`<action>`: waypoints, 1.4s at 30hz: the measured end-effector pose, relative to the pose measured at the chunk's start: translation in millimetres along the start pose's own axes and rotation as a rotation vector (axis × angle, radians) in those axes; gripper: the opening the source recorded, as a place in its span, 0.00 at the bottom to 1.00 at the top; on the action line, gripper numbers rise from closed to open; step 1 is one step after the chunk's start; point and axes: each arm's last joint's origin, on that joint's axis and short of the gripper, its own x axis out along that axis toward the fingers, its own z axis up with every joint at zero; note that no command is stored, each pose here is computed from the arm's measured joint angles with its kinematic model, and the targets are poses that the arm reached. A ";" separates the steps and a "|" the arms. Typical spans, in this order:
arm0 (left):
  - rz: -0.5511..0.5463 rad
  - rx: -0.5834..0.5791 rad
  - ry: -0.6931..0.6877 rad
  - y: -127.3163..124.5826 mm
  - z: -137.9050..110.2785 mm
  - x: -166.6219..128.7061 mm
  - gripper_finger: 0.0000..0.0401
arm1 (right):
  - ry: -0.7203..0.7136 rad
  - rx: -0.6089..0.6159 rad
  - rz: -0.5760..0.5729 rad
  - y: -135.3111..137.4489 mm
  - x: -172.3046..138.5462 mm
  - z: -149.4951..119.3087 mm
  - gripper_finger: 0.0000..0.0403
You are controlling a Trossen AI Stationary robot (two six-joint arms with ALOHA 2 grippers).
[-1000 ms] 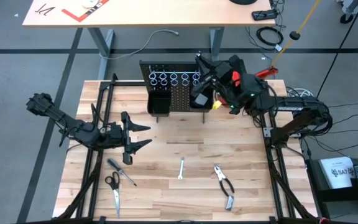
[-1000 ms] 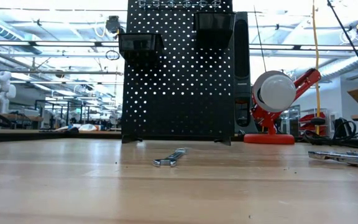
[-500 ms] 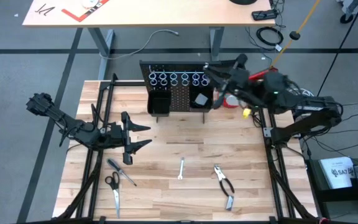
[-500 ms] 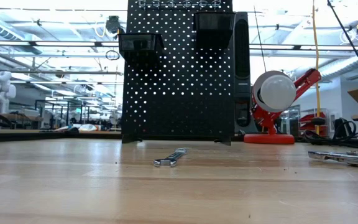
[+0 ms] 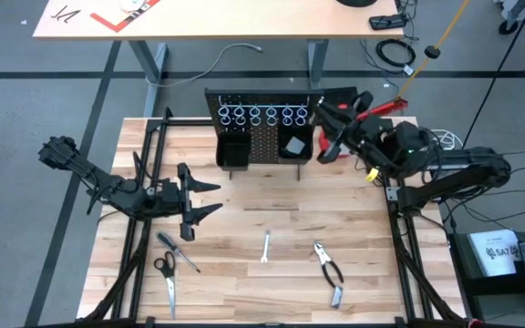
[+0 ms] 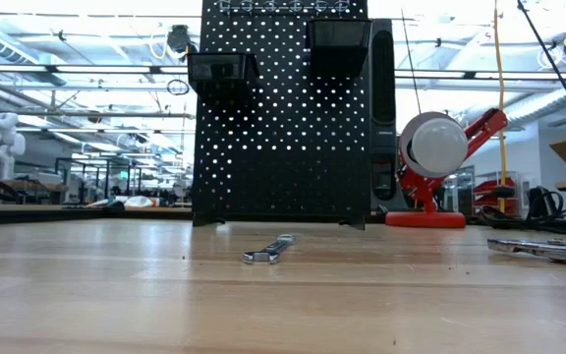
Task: Hang tools onto peg board
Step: Hang the bottom wrench on the pegboard
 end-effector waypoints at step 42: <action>0.019 0.013 0.009 0.7 -0.9 0.3 0.54 | 0.148 -0.030 -0.143 -5.6 21.6 -46.2 0.06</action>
